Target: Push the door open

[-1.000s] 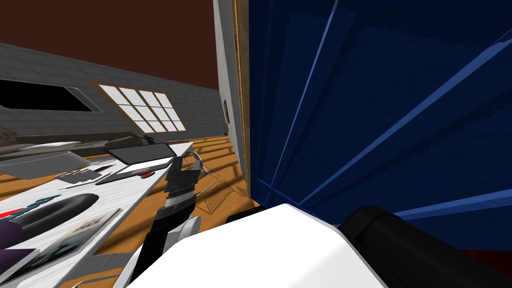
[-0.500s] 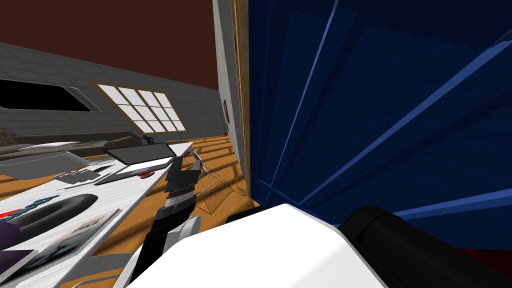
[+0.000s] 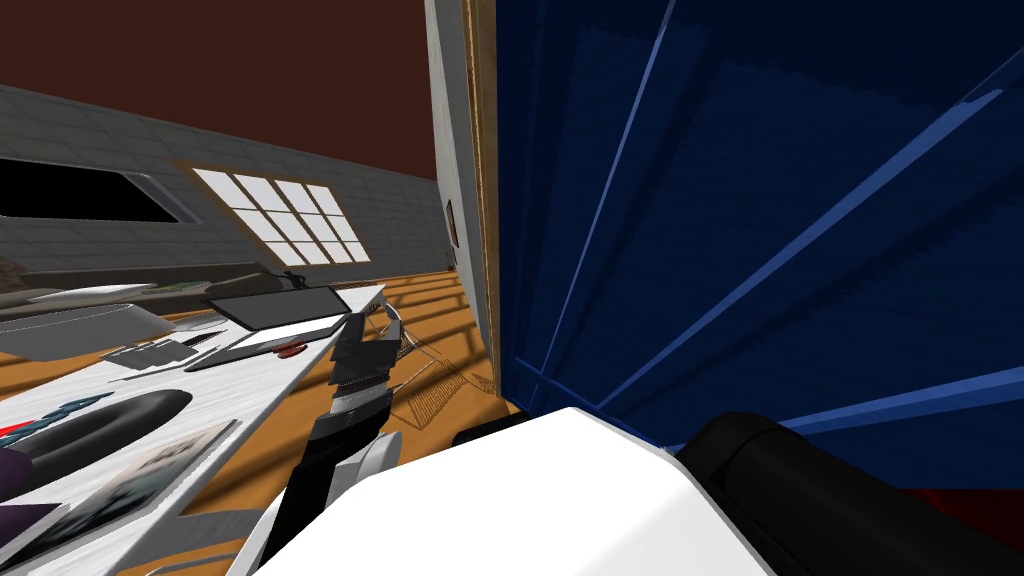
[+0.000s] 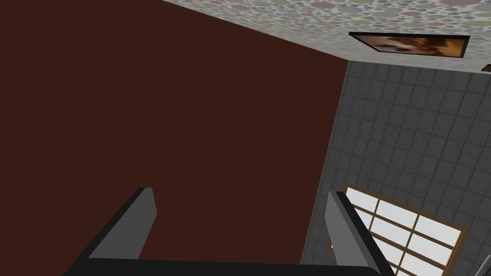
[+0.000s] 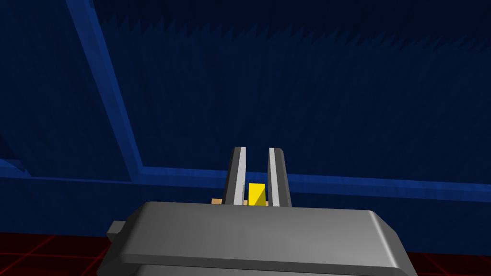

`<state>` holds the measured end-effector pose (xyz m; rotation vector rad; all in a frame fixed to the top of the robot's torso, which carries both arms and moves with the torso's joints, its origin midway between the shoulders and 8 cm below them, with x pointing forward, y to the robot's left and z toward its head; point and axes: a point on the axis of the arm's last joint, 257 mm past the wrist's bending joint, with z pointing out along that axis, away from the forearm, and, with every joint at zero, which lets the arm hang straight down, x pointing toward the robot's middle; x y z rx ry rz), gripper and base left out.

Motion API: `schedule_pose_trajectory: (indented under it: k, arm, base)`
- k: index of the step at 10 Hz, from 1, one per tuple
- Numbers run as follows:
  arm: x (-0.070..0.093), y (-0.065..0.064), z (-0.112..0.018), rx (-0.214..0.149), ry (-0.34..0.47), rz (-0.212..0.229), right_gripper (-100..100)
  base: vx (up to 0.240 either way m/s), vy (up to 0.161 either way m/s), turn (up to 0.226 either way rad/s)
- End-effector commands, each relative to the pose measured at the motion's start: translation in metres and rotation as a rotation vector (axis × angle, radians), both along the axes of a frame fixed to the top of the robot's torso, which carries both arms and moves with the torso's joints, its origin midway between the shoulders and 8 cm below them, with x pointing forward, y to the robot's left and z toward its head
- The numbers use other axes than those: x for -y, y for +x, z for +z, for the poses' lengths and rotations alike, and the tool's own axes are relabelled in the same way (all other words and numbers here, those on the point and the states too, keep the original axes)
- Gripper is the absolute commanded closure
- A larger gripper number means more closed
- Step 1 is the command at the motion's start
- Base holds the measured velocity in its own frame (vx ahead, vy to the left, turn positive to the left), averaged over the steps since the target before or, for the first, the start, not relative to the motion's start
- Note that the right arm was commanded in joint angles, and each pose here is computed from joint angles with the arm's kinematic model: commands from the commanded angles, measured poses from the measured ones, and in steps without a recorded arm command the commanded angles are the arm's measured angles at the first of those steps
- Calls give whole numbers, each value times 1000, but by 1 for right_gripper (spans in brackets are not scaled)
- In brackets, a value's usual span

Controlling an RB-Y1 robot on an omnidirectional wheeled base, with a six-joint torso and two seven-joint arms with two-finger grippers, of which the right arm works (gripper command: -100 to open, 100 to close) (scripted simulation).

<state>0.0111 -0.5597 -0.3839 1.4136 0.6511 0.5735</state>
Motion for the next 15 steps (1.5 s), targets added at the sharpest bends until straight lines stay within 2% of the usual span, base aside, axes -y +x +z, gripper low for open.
schedule_pose_trajectory:
  k: [1,8,9,15]
  arm:
    - [-5,3,0,6,0,10,100]
    - [-5,3,0,6,0,10,100]
    - [-3,10,0,3,4,34,100]
    - [-3,10,0,3,4,34,100]
  base:
    - [5,-4,-13]
    - [0,0,0]
    - [0,0,0]
    - [2,-2,-5]
